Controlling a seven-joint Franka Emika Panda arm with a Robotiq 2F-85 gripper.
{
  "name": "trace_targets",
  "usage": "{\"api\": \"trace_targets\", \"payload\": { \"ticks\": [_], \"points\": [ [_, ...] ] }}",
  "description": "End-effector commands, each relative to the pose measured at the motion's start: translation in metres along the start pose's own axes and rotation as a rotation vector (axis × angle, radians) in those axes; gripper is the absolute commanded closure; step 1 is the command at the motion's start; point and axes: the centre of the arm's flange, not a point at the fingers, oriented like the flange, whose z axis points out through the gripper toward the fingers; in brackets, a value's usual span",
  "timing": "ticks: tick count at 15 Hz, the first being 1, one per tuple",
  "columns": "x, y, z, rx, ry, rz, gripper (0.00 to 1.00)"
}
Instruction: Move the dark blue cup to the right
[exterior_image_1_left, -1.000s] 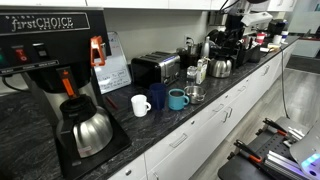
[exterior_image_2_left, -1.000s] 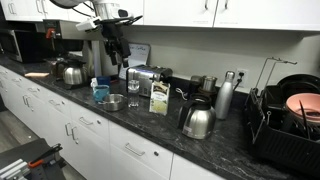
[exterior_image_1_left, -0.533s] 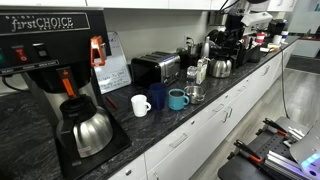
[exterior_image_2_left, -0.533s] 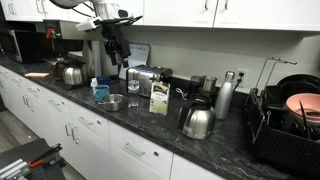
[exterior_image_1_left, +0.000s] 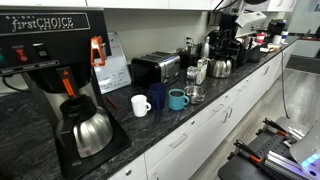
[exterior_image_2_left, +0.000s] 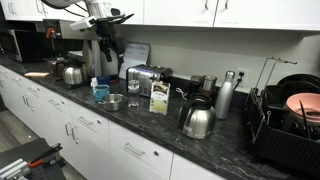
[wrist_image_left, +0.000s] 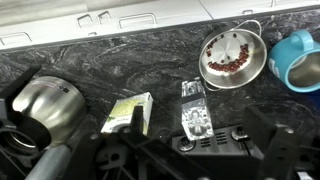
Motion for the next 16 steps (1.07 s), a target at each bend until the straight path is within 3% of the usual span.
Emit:
{"api": "trace_targets", "payload": {
  "ticks": [1, 4, 16],
  "points": [
    [0.004, -0.031, -0.005, 0.008, 0.043, -0.028, 0.0],
    [0.006, -0.059, -0.004, 0.006, 0.071, -0.008, 0.0],
    [-0.007, -0.059, -0.01, -0.011, 0.073, -0.03, 0.0]
  ]
}}
